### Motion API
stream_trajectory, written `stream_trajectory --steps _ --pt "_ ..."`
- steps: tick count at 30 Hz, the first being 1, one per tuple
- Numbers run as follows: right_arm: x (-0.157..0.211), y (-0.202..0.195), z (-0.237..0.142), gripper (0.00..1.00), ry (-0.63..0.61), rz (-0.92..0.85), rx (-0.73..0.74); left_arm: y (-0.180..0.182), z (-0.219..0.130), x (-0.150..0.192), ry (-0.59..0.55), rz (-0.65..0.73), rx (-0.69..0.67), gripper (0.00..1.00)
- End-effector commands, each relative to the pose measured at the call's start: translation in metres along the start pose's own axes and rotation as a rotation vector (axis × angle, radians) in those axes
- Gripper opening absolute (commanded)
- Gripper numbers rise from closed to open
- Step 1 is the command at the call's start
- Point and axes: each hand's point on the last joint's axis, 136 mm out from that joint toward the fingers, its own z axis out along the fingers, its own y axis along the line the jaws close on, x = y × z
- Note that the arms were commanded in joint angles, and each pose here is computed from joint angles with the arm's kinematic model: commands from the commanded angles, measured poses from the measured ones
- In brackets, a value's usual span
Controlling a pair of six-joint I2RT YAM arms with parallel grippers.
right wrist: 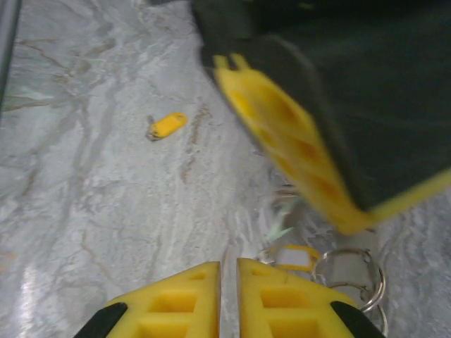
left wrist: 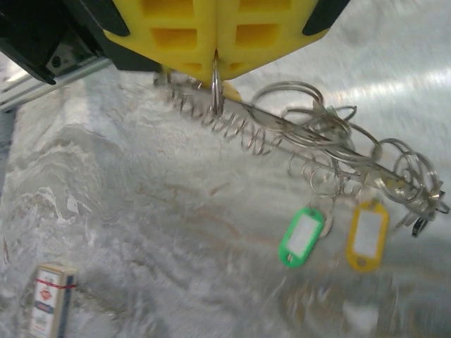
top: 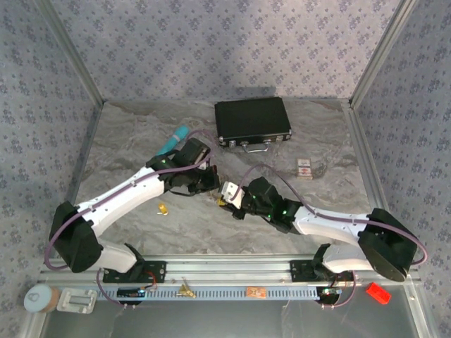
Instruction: Put the keys on the keyring
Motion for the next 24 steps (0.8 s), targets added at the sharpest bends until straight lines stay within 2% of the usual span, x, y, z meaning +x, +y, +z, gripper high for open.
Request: stream_trajectory --steps 1,6,13,17,24 --pt "-0.012 -0.018 0.000 0.17 -0.063 -0.028 0.105 -0.004 -0.014 0.014 0.121 -0.278 0.027 0.00" --pt "-0.009 -0.021 -0.001 0.23 -0.069 -0.040 0.128 -0.009 -0.016 0.018 0.177 -0.442 0.057 0.00" --pt "-0.004 0.000 -0.006 0.26 -0.086 -0.128 0.055 -0.012 -0.013 0.024 0.230 -0.618 0.090 0.00" --pt "-0.001 -0.002 -0.012 0.26 -0.096 -0.136 0.072 -0.017 -0.016 0.021 0.234 -0.645 0.122 0.00" --pt "-0.013 0.004 -0.029 0.24 -0.184 -0.112 0.014 -0.016 -0.016 0.028 0.273 -0.674 0.128 0.00"
